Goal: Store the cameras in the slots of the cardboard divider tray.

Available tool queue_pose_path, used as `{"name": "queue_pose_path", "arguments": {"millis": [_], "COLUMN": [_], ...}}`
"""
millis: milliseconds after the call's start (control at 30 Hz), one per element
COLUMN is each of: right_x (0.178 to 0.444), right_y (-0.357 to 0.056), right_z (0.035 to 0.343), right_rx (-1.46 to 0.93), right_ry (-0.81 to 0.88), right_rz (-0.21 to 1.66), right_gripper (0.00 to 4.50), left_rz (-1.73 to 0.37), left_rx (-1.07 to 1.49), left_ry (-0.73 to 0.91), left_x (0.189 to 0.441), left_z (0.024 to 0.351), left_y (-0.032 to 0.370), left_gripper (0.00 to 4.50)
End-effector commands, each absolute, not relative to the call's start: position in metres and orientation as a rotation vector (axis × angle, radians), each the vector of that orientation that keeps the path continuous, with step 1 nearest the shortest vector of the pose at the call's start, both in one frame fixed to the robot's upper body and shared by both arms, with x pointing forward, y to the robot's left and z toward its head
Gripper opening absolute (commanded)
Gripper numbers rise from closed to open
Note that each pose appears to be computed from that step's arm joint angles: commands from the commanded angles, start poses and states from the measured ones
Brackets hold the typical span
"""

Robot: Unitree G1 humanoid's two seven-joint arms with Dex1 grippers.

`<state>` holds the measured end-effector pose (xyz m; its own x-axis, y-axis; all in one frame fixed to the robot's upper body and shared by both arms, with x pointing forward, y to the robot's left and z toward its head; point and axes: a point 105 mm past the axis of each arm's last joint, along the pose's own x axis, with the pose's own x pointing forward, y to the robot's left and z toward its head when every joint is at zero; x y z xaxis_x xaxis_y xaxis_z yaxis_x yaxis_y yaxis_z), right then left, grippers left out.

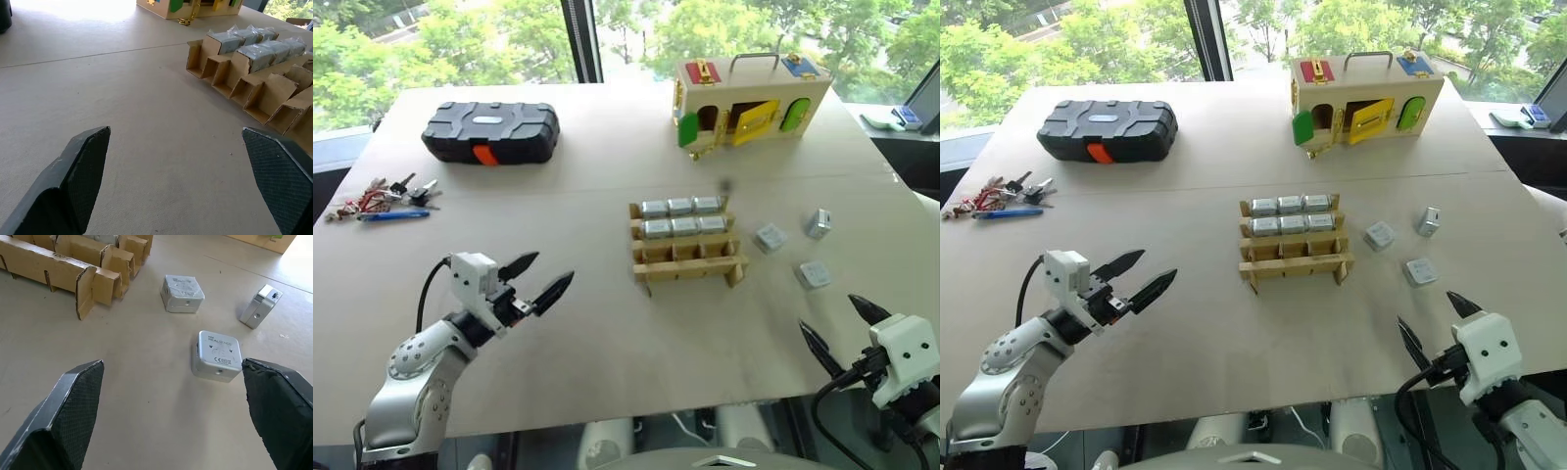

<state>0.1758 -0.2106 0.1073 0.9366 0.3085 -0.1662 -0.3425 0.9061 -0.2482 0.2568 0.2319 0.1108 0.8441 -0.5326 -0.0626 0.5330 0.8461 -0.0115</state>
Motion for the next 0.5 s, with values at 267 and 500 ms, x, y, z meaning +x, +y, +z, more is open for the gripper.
{"name": "queue_pose_path", "arguments": {"millis": [267,500], "right_x": [0.198,0.230], "right_y": [-0.229,-0.243], "right_z": [0.118,0.118], "right_rx": [-0.269,-0.175], "right_ry": [0.243,0.311], "right_rz": [0.255,0.211], "right_gripper": [4.50,4.50], "left_rz": [-0.870,-1.178], "left_rx": [0.016,0.075], "left_ry": [-0.030,-0.005], "left_x": [0.244,0.230], "left_z": [0.162,0.186], "left_y": [0.225,0.215], "left_gripper": [4.48,4.48]}}
